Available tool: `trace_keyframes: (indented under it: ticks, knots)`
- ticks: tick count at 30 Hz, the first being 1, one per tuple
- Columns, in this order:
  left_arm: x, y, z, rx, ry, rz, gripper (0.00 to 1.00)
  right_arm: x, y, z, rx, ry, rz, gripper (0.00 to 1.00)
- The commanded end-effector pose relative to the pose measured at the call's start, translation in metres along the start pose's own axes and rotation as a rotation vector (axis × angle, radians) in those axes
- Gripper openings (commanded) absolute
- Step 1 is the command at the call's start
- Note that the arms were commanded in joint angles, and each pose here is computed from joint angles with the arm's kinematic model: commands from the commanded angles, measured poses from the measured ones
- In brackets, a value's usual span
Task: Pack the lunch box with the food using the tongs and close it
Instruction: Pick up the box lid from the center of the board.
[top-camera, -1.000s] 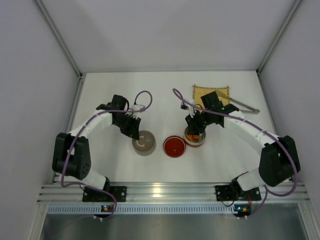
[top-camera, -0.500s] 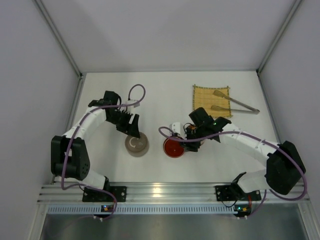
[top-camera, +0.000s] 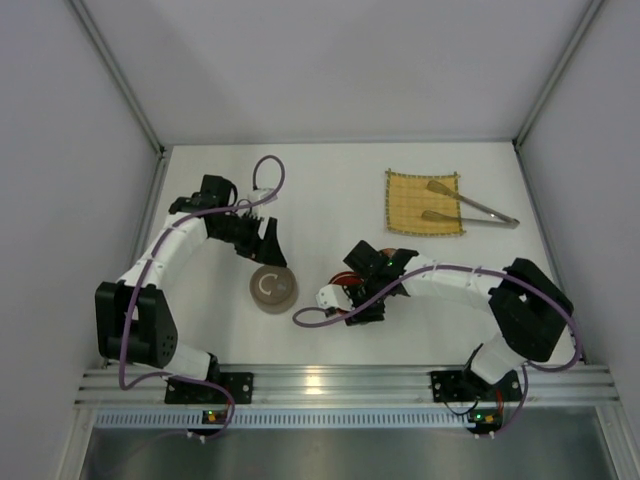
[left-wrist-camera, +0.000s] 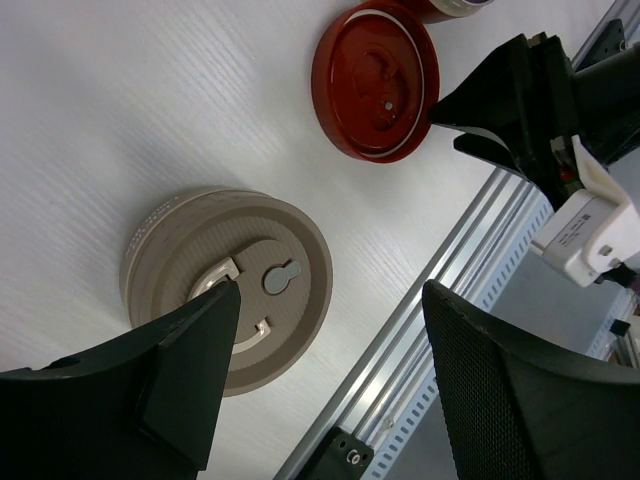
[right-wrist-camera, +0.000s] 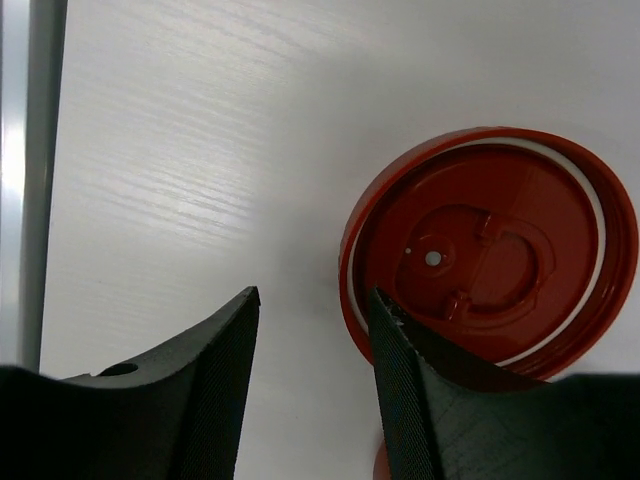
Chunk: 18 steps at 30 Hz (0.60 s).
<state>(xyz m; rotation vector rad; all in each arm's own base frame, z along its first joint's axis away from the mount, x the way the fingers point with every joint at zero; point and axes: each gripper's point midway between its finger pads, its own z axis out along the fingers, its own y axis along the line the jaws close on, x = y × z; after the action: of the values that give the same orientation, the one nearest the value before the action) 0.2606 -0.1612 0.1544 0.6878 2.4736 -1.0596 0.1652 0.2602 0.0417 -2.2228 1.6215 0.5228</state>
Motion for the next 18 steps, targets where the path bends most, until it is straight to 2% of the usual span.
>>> trace_keyframes:
  ticks: [1, 8, 11, 15, 18]
  knots:
    - [-0.017, -0.011, -0.012, 0.019, -0.066, 0.049, 0.79, -0.021, -0.026, 0.005, 0.064, -0.029, -0.112, 0.47]
    - [-0.01, -0.004, -0.013, 0.019, -0.064, 0.028, 0.79, -0.016, -0.031, 0.02, 0.056, 0.0, -0.104, 0.45]
    - [-0.007, -0.003, -0.013, 0.027, -0.067, 0.024, 0.78, -0.016, -0.027, 0.024, 0.045, 0.008, -0.113, 0.42]
    - [-0.007, -0.004, -0.013, 0.033, -0.086, 0.027, 0.78, -0.012, -0.022, 0.03, 0.026, 0.036, -0.123, 0.3]
    - [-0.009, -0.004, -0.014, 0.034, -0.095, 0.026, 0.78, -0.009, -0.016, 0.034, 0.019, 0.055, -0.141, 0.29]
